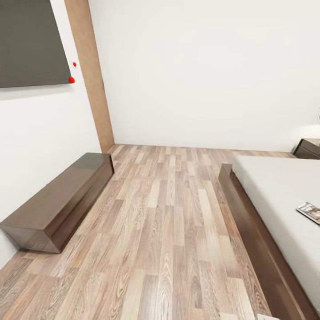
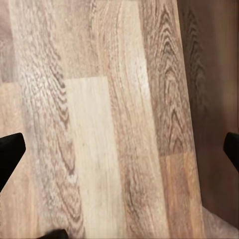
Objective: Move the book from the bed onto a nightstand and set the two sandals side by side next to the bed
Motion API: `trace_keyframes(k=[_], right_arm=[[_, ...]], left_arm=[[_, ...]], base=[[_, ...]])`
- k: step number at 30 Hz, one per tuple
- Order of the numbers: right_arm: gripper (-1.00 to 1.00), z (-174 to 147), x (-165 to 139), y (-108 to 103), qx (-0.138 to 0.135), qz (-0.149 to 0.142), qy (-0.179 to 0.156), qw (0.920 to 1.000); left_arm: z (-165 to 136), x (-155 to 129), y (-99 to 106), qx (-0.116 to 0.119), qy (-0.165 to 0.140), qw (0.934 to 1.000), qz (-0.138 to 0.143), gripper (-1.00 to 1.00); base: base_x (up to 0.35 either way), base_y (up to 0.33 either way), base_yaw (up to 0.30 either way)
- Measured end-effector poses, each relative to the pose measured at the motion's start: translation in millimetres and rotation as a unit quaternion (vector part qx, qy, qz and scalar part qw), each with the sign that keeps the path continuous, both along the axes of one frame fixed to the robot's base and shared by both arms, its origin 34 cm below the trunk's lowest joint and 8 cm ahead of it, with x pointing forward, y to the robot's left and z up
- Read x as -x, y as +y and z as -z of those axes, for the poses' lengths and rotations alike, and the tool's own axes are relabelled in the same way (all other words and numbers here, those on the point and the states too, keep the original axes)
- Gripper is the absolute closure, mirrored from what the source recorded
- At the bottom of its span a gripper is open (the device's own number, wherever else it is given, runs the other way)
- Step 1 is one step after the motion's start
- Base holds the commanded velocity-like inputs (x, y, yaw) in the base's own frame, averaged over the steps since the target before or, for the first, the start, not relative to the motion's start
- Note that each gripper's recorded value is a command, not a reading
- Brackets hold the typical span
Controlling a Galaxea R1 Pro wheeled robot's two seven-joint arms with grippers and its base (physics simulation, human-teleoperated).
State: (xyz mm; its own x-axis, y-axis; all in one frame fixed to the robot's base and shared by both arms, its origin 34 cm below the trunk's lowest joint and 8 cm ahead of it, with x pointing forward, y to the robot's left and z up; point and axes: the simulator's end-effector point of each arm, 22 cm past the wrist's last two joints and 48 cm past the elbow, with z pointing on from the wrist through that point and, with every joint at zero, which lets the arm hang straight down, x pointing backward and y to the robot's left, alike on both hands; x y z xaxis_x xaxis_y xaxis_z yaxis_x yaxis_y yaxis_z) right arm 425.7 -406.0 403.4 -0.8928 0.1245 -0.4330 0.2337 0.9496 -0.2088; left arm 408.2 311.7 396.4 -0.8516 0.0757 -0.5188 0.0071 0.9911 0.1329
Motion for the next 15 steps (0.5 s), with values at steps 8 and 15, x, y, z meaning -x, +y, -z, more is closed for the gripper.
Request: trace_keyframes(k=[8,15], right_arm=[[-1.00,-14,-1,0,0.000,0.000,0.002,1.0000],[-1.00,-26,-1,0,0.000,0.000,0.003,1.0000]], left_arm=[[-14,0,0,0.000,0.002,1.0000,0.000,-1.00],[-26,0,0,0.000,0.004,1.0000,0.000,-1.00]], base=[[0.000,0.000,-0.175],[0.000,0.000,-0.242]])
